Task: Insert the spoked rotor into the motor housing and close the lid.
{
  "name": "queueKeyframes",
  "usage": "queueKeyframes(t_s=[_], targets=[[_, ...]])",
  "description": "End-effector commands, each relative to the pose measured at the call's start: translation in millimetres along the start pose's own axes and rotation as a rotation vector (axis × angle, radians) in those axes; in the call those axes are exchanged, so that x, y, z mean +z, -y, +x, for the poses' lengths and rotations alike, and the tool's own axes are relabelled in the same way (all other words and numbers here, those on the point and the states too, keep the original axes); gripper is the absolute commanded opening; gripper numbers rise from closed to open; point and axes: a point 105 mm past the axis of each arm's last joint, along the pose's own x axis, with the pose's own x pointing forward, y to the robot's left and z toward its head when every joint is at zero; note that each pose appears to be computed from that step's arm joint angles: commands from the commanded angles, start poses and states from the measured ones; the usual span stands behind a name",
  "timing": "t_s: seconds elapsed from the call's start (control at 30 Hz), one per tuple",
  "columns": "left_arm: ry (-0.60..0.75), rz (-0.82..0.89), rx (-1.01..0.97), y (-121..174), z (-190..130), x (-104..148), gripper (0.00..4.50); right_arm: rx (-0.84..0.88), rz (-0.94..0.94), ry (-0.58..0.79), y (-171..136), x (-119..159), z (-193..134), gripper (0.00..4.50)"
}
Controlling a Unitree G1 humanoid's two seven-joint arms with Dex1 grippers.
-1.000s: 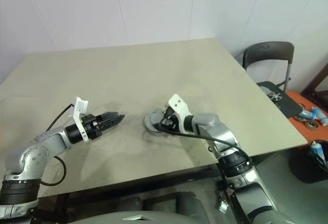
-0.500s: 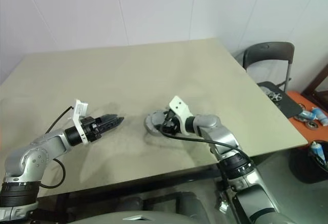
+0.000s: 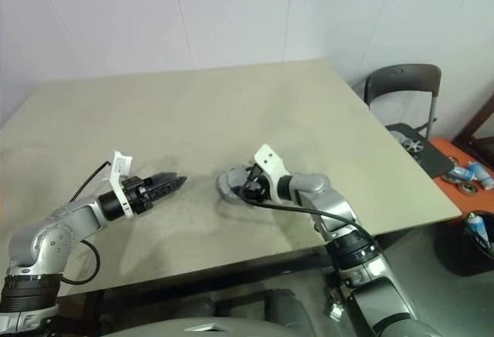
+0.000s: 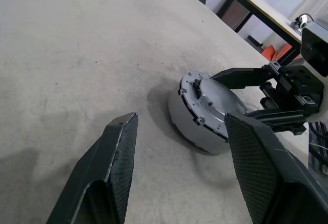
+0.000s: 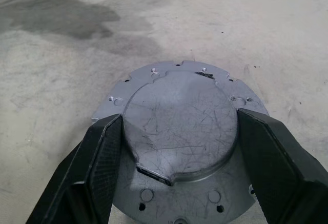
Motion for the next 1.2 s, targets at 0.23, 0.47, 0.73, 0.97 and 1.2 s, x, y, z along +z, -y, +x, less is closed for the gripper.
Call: queueKeyframes(t_s=[0.23,0.47,0.73,0.97,1.2], targets=[[0.037,0.031,-0.012,6,3,9,2.88,-0.006,0.017,-0.137,-4,-39,6,3.05],[0.040,0.028,-0.006,8,4,11,2.88,-0.007,0.124,-0.170,-4,-40,9,3.05],[0.043,0.027,-0.002,8,6,12,2.88,-0.055,0.194,-0.276,1,-55,11,3.05],[0.042,0.026,0.003,8,5,12,2.88,-0.047,0.154,-0.306,0,-67,4,3.05],[0.043,0.025,-0.002,9,7,13,2.88,-0.031,0.097,-0.318,3,-70,1,3.05]])
